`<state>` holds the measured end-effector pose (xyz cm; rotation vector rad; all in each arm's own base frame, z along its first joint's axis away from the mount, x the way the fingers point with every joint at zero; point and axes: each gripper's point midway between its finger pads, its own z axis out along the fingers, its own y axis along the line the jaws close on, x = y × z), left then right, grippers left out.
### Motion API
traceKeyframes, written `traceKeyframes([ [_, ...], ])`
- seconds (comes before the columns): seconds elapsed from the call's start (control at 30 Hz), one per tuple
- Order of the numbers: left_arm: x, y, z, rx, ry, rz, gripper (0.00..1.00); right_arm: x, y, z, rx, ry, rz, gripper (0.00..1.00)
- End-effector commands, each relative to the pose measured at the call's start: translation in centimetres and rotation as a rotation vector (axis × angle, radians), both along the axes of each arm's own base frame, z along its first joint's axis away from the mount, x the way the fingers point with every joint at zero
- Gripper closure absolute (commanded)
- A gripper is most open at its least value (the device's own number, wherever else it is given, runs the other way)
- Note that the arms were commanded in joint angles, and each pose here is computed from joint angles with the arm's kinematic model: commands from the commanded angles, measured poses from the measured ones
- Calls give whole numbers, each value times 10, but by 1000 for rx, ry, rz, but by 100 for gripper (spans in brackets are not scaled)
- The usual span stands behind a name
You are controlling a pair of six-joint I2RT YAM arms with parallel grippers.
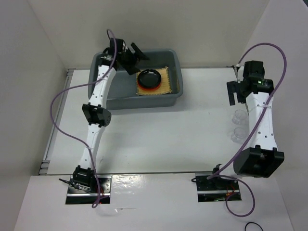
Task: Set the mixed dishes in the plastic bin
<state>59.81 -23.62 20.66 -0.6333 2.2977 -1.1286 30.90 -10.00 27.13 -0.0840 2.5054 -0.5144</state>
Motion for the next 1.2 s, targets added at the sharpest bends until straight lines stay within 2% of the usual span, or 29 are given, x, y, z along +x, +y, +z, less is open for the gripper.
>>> traceKeyframes([
  [0.0,-32,18,117,61,-252,-19,0,27,-2,-7,57,-132,77,2],
  [0.1,-58,35,148,153,-305,-10,0,34,-2,-53,73,-50,98,2],
  [0.23,-102,45,201,157,-382,-47,0,45,-10,-102,59,19,84,2],
  [0.33,-131,54,220,168,-388,-61,0,50,-19,-134,85,70,40,2],
  [0.5,-161,69,234,232,-402,-66,0,62,-33,-173,100,117,-16,2],
  [0.7,-189,80,252,245,-408,-53,0,70,-39,-193,105,139,-27,2],
  [0.87,-196,84,237,272,-341,-53,0,74,-41,-218,110,181,-21,2],
  [0.97,-203,90,238,302,-346,-48,0,71,-40,-235,116,227,-13,9],
  [1.07,-208,94,237,285,-336,-71,0,73,-49,-241,112,227,-23,23],
  [1.1,-209,96,238,274,-342,-87,0,77,-50,-237,108,212,-22,30],
  [1.13,-209,96,238,274,-342,-87,0,81,-49,-233,116,205,-16,46],
  [1.17,-209,105,242,270,-348,-69,0,83,-48,-231,125,201,-10,54],
])
